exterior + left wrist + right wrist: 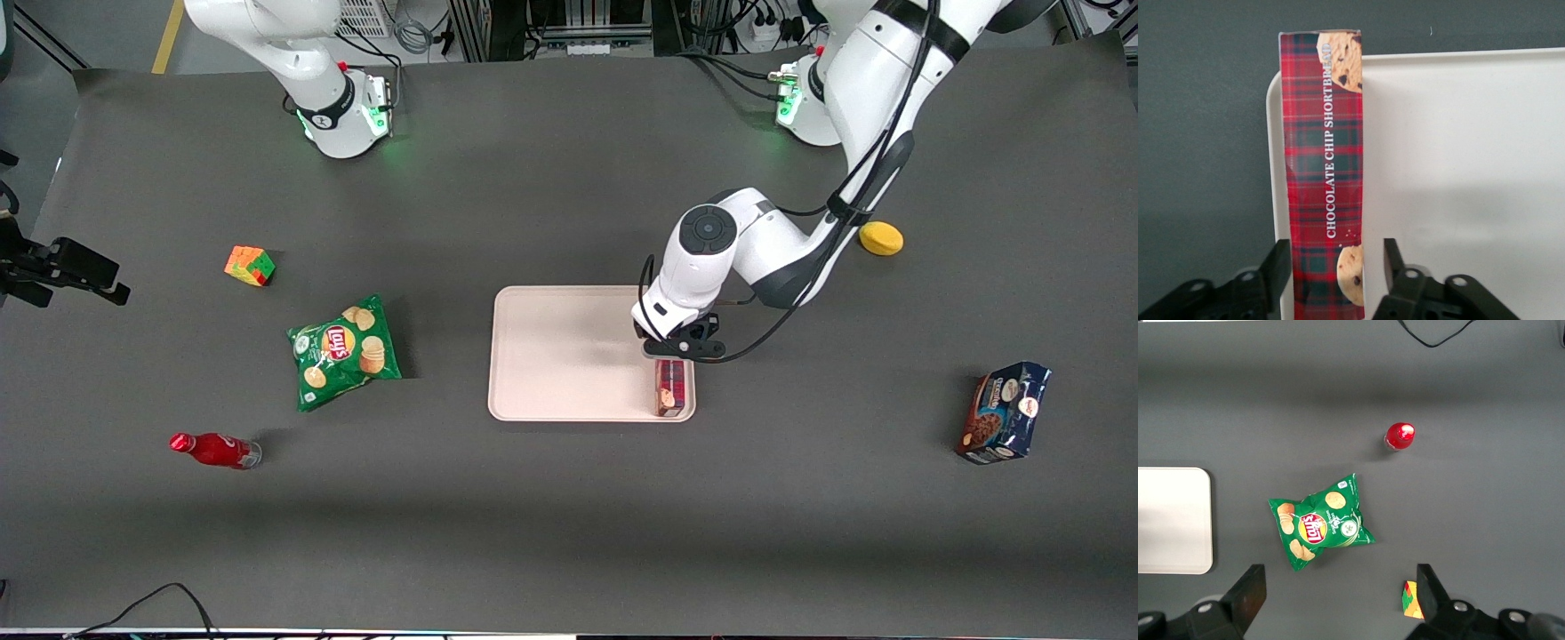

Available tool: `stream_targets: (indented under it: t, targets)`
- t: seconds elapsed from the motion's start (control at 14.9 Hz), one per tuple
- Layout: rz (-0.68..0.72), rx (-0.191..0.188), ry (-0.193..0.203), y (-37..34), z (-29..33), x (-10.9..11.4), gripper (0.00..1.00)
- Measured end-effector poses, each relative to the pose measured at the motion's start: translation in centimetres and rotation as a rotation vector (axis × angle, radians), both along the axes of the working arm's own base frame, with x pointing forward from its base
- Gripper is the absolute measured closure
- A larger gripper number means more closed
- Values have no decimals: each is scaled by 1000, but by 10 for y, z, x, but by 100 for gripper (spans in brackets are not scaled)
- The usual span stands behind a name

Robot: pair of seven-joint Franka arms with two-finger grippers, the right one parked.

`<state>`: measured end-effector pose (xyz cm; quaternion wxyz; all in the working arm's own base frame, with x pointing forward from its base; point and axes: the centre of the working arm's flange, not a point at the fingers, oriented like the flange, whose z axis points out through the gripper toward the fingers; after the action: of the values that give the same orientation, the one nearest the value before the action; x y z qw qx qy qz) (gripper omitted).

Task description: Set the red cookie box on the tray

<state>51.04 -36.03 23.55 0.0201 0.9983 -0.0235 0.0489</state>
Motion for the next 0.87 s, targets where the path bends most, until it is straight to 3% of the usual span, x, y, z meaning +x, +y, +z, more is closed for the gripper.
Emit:
stream_targets:
  t: [0.2, 0.27, 0.34, 0.54, 0.74, 0.87]
  targets:
    - [2, -1, -4, 0, 2, 2, 6]
    - [5, -2, -9, 1, 4, 4, 0]
    - [12, 0, -16, 2, 9, 9, 0]
    - [29, 52, -8, 9, 40, 31, 0]
    - [8, 13, 56, 20, 103, 55, 0]
    - [-9, 19, 75, 42, 150, 69, 0]
